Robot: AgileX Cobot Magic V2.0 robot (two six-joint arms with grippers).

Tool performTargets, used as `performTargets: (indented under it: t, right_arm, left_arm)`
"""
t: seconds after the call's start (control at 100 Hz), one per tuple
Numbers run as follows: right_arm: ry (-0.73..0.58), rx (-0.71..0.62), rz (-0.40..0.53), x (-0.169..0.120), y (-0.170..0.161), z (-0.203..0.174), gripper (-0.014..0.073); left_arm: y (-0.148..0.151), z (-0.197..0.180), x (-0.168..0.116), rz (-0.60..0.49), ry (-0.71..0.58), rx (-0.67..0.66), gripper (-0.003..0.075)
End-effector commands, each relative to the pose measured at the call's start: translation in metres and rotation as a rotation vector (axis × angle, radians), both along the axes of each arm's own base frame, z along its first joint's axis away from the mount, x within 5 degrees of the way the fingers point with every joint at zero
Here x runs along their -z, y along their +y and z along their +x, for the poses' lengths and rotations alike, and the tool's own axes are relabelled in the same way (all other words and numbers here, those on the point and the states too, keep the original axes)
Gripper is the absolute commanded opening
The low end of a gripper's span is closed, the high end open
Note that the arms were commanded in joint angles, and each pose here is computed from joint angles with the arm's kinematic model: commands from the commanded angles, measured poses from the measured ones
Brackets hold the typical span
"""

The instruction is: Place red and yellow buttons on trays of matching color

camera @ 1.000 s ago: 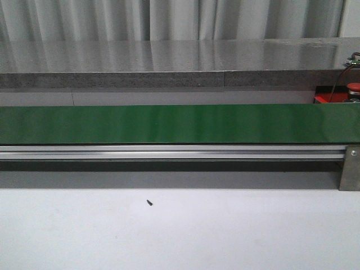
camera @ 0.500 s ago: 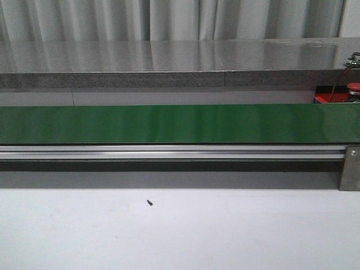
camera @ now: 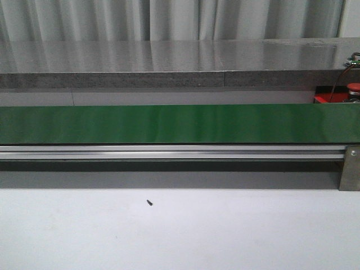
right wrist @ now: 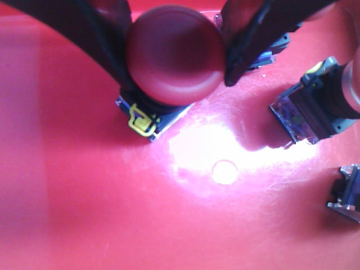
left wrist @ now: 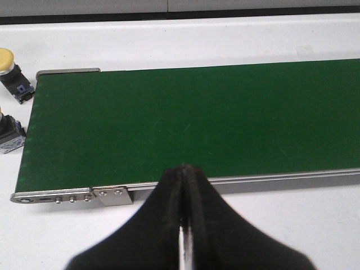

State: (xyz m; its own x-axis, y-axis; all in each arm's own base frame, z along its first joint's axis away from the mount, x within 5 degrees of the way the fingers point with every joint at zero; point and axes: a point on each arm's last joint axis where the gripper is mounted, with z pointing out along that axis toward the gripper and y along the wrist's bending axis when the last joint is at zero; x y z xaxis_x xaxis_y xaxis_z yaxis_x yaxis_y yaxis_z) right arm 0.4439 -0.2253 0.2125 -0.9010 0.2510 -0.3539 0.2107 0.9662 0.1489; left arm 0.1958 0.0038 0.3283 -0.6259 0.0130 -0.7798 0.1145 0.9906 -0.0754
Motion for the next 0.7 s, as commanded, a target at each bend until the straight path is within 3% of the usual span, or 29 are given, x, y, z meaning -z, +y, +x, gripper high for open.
performTargets:
  t: [0.0,0.17,0.24,0.45,0.69]
  right_arm:
    - [-0.077,0.014,-0.037,-0.037,-0.004,-0.007,0.0209]
    - [-0.089,0.039,-0.017,-0.038,-0.01,-0.01,0.0452]
    - [-0.095,0.041,-0.02,-0.041,-0.011,-0.011,0.0507]
    - [-0.182,0.055,-0.061,-0.067,-0.009,-0.013,0.0508]
    - [-0.349,0.063,-0.071,-0.125,0.006,-0.026,0.0508]
  left_arm:
    - [-0.001,0.001,-0.016,-0.013,-0.098,-0.016,-0.002]
    - [-0.001,0.001,-0.016,-0.013,-0.098,-0.016,-0.002]
    - [-0.001,0.001,-0.016,-0.013,-0.098,-0.016,-0.002]
    - [-0.001,0.001,-0.016,-0.013,-0.1,-0.017,-0.002]
    - [-0.001,0.001,-0.017,-0.013,-0.102,-0.018,-0.002]
